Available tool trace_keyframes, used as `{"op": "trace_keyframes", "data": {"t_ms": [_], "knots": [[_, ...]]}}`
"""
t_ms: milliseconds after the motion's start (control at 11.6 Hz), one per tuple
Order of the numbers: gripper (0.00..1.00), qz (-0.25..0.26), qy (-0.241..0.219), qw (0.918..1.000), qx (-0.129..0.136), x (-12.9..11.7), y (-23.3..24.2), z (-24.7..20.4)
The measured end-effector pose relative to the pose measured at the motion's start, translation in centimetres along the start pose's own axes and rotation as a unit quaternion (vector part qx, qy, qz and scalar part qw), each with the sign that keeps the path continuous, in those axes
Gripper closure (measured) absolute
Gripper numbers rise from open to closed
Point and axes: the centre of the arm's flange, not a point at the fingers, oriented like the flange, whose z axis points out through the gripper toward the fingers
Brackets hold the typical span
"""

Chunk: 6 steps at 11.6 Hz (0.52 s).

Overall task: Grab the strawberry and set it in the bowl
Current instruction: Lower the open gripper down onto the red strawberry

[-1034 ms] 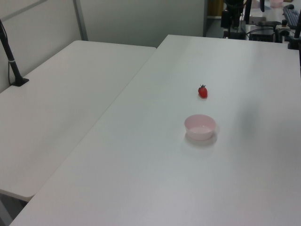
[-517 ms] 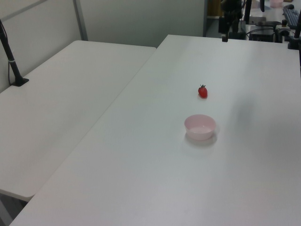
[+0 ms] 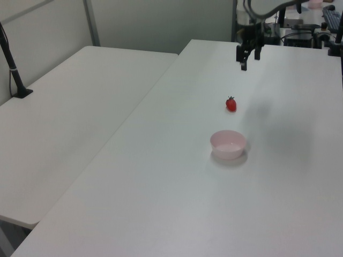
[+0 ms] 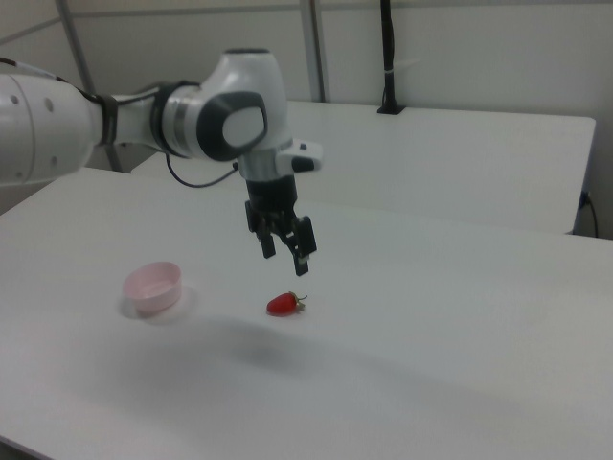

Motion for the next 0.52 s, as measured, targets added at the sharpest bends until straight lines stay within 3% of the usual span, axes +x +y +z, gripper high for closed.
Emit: {"op": "trace_keyframes", "data": {"t_ms": [517], "knots": [[0.12,0.105,0.023,0.9941,0.016,2.1,-4.6,8.3]]}}
